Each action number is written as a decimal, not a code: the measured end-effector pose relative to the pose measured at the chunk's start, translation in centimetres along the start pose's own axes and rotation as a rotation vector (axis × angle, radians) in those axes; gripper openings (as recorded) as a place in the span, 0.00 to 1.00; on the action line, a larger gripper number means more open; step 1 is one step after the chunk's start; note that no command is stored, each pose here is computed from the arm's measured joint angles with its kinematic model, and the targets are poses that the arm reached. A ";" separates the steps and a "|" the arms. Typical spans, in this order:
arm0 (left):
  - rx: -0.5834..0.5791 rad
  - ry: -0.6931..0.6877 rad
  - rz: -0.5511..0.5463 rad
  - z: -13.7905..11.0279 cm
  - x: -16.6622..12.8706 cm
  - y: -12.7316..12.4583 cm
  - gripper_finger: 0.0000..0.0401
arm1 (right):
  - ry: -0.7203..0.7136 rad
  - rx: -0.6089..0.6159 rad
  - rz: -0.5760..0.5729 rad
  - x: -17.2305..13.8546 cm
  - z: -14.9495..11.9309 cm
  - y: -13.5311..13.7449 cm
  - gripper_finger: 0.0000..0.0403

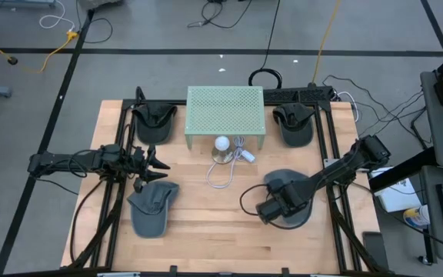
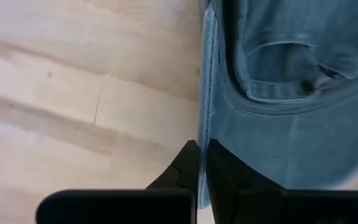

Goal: Pick & Place hat
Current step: Put the right gray cap on the shelf

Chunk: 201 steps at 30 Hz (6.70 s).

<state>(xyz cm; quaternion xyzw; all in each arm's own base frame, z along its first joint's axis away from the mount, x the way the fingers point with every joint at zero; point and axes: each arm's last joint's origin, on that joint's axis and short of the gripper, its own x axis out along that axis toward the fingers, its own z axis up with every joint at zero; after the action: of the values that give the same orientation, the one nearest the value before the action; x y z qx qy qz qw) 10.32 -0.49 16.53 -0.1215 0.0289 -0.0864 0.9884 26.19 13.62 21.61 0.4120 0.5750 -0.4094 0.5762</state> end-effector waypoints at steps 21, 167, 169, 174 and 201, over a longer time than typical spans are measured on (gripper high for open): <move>-0.001 0.000 0.000 0.0 0.0 0.0 0.37 | -0.085 -0.542 0.198 -7.4 -0.7 -4.7 0.01; -0.061 -0.315 -0.299 25.4 12.9 -5.6 0.63 | -1.266 -1.311 1.805 -24.7 6.3 -4.4 0.02; -0.061 -0.308 -0.306 25.7 13.8 -5.8 0.62 | -1.266 -1.314 1.806 -24.7 6.4 -4.4 0.02; -0.040 -0.308 -0.325 26.4 15.8 -6.4 0.61 | -1.251 -1.350 1.819 -24.7 6.6 -4.5 0.02; -0.056 -0.313 -0.421 28.0 19.4 -9.2 0.45 | -1.228 -1.379 1.800 -24.4 6.9 -4.4 0.02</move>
<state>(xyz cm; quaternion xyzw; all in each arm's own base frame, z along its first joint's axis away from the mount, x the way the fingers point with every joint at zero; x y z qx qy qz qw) 30.06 -6.18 45.24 -0.1643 -0.1477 -0.2695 0.9373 24.19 5.63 45.97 0.0166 -0.1698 0.3796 0.9093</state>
